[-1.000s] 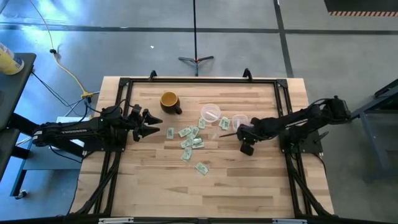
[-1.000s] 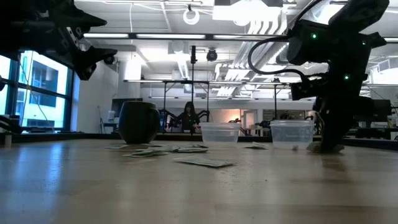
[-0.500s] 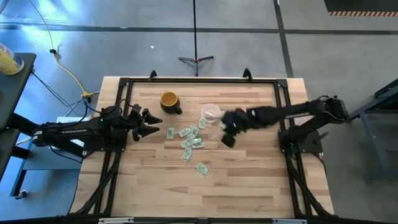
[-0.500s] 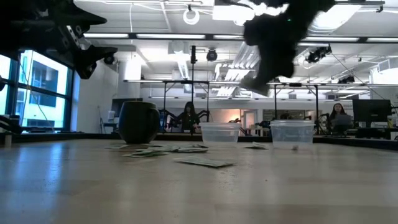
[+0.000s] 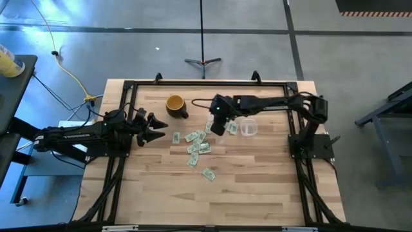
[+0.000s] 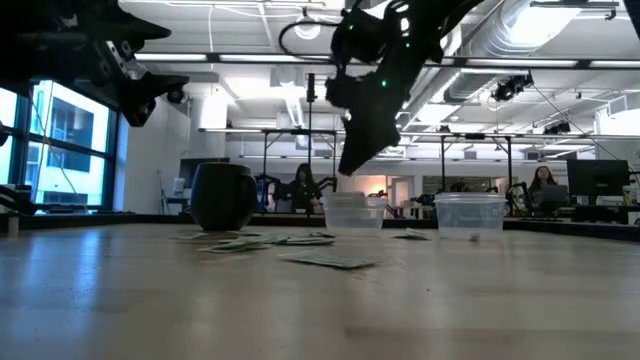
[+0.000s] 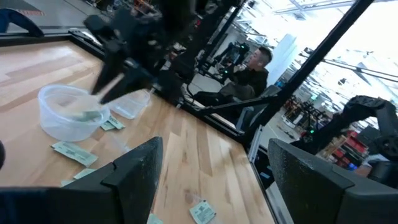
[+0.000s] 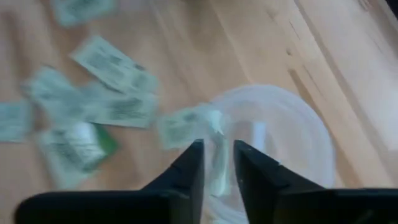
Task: Pick and place items into bin
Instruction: Put the light green stevia packet into the left transparent bin
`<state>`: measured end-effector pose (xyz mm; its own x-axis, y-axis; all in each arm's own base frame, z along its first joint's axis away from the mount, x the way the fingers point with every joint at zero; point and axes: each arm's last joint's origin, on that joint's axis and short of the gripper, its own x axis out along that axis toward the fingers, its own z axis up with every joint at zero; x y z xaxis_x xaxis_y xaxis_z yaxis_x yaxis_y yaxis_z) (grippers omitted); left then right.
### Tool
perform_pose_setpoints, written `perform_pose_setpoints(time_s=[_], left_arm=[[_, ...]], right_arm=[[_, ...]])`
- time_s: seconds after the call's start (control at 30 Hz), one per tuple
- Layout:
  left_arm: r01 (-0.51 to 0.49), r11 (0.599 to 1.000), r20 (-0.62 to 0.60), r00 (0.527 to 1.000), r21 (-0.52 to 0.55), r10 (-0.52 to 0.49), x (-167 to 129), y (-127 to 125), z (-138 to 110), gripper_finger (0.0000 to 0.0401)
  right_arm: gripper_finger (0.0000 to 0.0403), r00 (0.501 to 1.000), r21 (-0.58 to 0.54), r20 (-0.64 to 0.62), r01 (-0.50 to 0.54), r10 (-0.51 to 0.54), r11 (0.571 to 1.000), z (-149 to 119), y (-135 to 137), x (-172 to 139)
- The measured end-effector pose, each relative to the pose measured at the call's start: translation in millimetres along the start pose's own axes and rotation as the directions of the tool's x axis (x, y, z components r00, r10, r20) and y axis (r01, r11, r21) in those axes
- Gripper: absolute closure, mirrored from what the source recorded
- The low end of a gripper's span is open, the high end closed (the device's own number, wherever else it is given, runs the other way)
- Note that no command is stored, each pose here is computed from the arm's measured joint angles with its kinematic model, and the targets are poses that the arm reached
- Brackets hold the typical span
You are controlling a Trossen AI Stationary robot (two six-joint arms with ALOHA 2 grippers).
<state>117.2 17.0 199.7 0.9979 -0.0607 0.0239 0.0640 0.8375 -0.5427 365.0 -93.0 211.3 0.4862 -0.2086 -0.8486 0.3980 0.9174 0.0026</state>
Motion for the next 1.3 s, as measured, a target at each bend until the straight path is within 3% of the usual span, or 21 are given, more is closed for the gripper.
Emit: perform_pose_setpoints(time_s=[0.1,0.23,0.37,0.47,0.67,0.8,1.03,1.17,1.3], left_arm=[[0.010,1.000,-0.006,1.000,0.000,-0.010,0,0,0,0.0075],[0.011,1.000,-0.004,1.000,-0.002,-0.011,0,0,0,0.0075],[0.011,1.000,-0.004,1.000,-0.003,-0.011,0,0,0,0.0075],[0.011,1.000,-0.005,1.000,-0.001,-0.011,0,0,0,0.0075],[0.009,1.000,-0.006,1.000,0.000,-0.009,0,0,0,0.0075],[0.007,1.000,-0.011,1.000,0.007,-0.007,0,0,-1,0.0075],[0.007,1.000,-0.010,1.000,0.008,-0.007,0,0,-1,0.0075],[0.007,1.000,-0.010,1.000,0.007,-0.007,0,0,-1,0.0075],[0.006,1.000,-0.010,1.000,0.007,-0.006,0,0,-1,0.0075]], right_arm=[[0.0282,0.998,-0.005,0.003,0.070,-0.070,0.998,2,-6,1],[0.0244,0.996,-0.030,-0.057,0.068,-0.069,0.997,-5,-7,-12],[0.0217,0.989,-0.212,-0.143,0.013,-0.044,0.977,-17,9,-35],[0.0209,0.970,-0.356,-0.237,-0.041,-0.048,0.934,-30,25,-39],[0.0206,0.957,-0.367,-0.283,-0.039,-0.071,0.929,-52,32,-20],[0.0197,0.949,-0.460,-0.290,-0.025,-0.124,0.888,-64,37,-15],[0.0179,0.960,-0.406,-0.213,0.082,-0.181,0.910,-83,44,0],[0.0179,0.957,-0.382,-0.236,0.068,-0.168,0.922,-78,42,-3],[0.0179,0.962,-0.181,-0.264,0.024,-0.072,0.983,-72,24,1]])
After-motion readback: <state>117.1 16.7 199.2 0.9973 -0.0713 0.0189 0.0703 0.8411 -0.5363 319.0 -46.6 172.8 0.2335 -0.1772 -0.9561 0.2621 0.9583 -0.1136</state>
